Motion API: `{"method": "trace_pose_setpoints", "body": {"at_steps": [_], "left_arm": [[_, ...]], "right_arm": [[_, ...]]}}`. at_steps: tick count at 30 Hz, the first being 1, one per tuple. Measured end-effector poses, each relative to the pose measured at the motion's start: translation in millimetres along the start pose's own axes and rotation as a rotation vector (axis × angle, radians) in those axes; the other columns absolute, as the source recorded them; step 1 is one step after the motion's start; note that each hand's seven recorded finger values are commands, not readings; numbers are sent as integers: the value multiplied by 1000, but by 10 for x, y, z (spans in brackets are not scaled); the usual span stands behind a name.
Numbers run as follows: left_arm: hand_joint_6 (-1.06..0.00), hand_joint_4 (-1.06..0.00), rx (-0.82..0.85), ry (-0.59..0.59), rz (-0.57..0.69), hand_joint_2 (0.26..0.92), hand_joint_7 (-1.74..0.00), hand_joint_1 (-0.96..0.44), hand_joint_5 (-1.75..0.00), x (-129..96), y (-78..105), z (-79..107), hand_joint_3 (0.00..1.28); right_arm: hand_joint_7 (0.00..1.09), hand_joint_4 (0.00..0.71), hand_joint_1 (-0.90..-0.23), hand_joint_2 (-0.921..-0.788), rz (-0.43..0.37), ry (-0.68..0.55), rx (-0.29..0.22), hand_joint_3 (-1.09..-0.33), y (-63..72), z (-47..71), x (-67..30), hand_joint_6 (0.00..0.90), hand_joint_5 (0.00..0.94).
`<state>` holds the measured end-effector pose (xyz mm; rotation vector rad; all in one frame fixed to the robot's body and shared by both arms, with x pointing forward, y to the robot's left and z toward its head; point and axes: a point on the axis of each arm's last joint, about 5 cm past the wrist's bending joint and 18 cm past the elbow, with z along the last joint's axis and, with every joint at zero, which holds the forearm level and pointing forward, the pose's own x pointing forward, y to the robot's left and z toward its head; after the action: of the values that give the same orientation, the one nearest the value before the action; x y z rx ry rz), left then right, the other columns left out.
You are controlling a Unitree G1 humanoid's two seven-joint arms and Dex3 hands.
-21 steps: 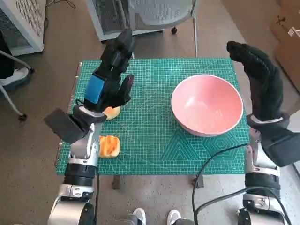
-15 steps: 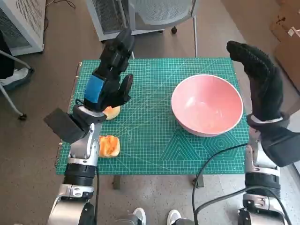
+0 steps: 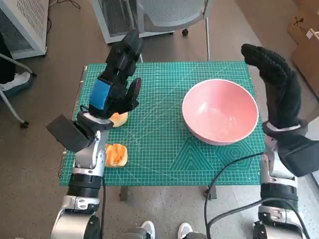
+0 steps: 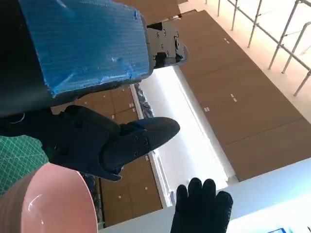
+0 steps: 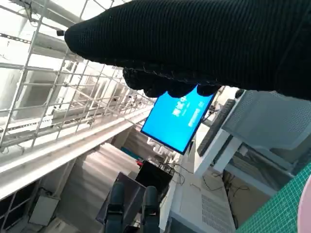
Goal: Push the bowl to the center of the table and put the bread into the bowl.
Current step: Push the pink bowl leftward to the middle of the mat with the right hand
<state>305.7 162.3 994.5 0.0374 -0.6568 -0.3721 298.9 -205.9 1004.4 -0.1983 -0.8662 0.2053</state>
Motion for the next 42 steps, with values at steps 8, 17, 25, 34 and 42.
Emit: {"method": "trace_pose_setpoints", "body": {"at_steps": [8, 17, 25, 34, 42], "left_arm": [[1, 1, 3, -1, 7, 883, -322, -586, -93, 3, -4, 4, 704], [1, 1, 6, -13, 8, 885, -319, -586, -90, 15, -10, 30, 703], [1, 1, 6, -16, 13, 884, -318, -585, -83, 16, -12, 35, 703], [1, 1, 8, -14, 19, 884, -322, -581, -80, 10, -10, 33, 700], [1, 1, 13, -16, 23, 883, -327, -575, -80, 4, -8, 40, 703]], "right_arm": [[3, 270, -638, -921, -4, 15, -2, -582, -19, -29, -19, 375, 0], [1, 250, -631, -921, -21, 56, -18, -601, -117, -115, -25, 372, 0], [1, 255, -654, -921, -58, 102, -17, -647, -192, -204, -12, 370, 2], [0, 258, -657, -921, -103, 172, -15, -669, -280, -275, 5, 363, 3], [0, 263, -669, -921, -152, 248, 1, -683, -320, -334, -14, 362, 5]]}}
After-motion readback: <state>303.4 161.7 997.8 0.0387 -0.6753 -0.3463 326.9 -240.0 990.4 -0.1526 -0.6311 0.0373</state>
